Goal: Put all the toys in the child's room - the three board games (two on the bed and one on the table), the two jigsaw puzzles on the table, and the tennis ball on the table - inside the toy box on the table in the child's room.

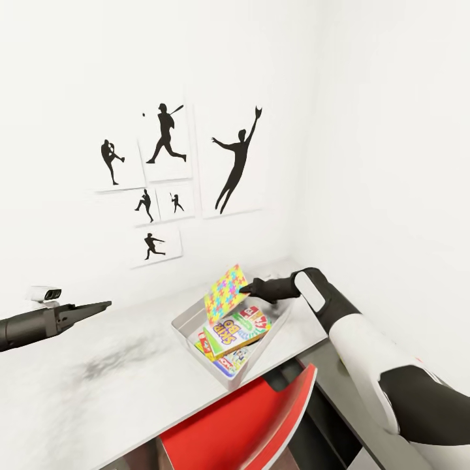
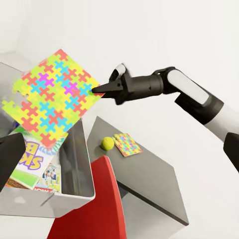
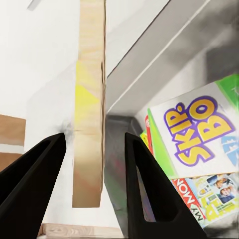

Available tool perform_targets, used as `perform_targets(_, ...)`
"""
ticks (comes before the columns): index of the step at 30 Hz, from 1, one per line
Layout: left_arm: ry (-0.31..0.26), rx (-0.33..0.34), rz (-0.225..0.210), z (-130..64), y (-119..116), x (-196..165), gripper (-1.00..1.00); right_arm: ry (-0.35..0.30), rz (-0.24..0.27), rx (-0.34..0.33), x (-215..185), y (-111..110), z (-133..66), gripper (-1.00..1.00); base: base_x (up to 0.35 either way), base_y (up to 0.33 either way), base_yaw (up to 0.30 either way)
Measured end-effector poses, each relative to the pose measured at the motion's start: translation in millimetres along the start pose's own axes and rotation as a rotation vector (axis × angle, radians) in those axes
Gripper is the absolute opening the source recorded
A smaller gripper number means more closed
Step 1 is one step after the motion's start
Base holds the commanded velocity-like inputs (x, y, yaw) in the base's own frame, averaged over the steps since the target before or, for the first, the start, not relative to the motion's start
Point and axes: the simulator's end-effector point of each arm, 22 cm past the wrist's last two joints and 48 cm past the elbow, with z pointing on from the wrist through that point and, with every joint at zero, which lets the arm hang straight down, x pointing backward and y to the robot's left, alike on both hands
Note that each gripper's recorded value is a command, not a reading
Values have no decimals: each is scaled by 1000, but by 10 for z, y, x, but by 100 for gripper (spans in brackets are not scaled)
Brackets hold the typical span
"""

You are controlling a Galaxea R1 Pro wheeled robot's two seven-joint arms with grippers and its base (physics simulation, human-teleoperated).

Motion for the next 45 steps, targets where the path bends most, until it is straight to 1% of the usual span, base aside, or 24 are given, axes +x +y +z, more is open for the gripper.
perform_targets(3,0,0,0,0,0,0,100,26,28,19,110,-125,44,-100,0,0,0)
perform_targets(5,0,0,0,0,0,0,100,35,34,28,145,-166,55,-100,0,0,0)
perform_targets(7,0,0,0,0,0,0,100,44,27,49,178,-227,64,-100,0,0,0)
perform_targets(15,0,0,0,0,0,0,100,52,19,62,203,-254,76,-100,0,0,0)
perform_targets(24,0,0,0,0,0,0,100,38,11,65,173,-257,79,-100,0,0,0)
perform_targets(26,0,0,0,0,0,0,100,33,-1,71,165,-254,94,-100,0,0,0)
perform_targets(29,0,-1,0,1,1,1,100,10,-34,93,116,-298,100,-100,0,0,0)
perform_targets(32,0,0,0,3,1,3,100,3,-60,109,100,-328,104,-100,0,0,0)
perform_targets(37,0,0,-1,4,1,3,100,11,-56,119,139,-377,118,-100,0,0,0)
perform_targets(38,0,0,-1,4,1,3,100,13,-53,119,149,-384,122,100,0,0,0)
perform_targets(45,0,0,-1,5,1,4,100,23,-44,120,185,-403,134,100,0,0,0)
